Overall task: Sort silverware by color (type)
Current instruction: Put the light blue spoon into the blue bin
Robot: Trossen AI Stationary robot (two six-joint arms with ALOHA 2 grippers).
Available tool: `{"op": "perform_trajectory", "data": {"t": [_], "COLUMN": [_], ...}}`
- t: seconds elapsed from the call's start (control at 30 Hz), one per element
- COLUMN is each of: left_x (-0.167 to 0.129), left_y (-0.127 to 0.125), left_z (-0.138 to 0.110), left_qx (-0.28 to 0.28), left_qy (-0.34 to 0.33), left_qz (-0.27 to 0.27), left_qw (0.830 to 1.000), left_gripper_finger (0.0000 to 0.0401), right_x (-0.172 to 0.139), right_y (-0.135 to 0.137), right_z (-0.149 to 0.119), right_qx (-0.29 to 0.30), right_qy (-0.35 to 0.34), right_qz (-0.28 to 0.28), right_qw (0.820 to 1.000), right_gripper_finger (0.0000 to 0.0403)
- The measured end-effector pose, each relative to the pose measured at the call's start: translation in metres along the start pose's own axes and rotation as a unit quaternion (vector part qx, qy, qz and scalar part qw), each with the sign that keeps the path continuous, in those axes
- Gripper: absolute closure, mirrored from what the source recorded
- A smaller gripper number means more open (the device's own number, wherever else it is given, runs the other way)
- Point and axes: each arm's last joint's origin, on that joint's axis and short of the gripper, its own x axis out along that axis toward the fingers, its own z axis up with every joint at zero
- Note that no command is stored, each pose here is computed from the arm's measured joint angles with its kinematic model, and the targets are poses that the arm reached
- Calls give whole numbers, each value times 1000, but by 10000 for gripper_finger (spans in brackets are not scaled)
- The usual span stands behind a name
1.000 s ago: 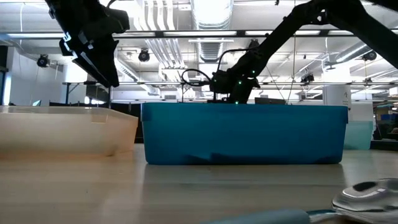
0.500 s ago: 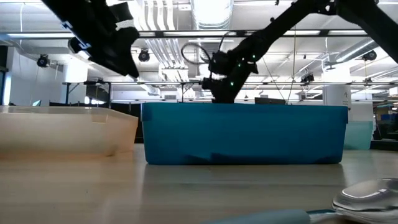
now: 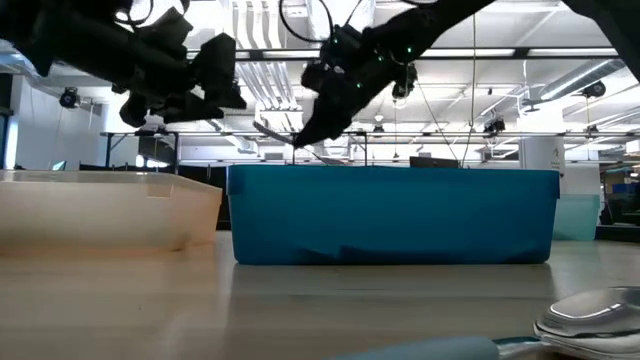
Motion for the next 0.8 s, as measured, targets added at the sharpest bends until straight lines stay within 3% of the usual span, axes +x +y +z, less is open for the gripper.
{"op": "perform_trajectory", "data": {"t": [0.23,0.6,0.7,0.8], "left_x": [4,20,21,21], "left_y": [7,-10,-13,-15], "left_z": [-2,0,2,4], "left_qx": [-62,-27,-20,-20], "left_qy": [-43,-55,-57,-58], "left_qz": [-38,5,3,-3], "left_qw": [996,998,998,998], "left_gripper_finger": [201,209,234,289], "right_x": [8,14,12,9], "right_y": [32,53,57,59], "right_z": [16,29,31,33], "right_qx": [-50,-80,-86,-90], "right_qy": [-20,-53,-56,-59], "right_qz": [26,35,35,34], "right_qw": [998,995,994,994], "right_gripper_finger": [389,389,389,389]}}
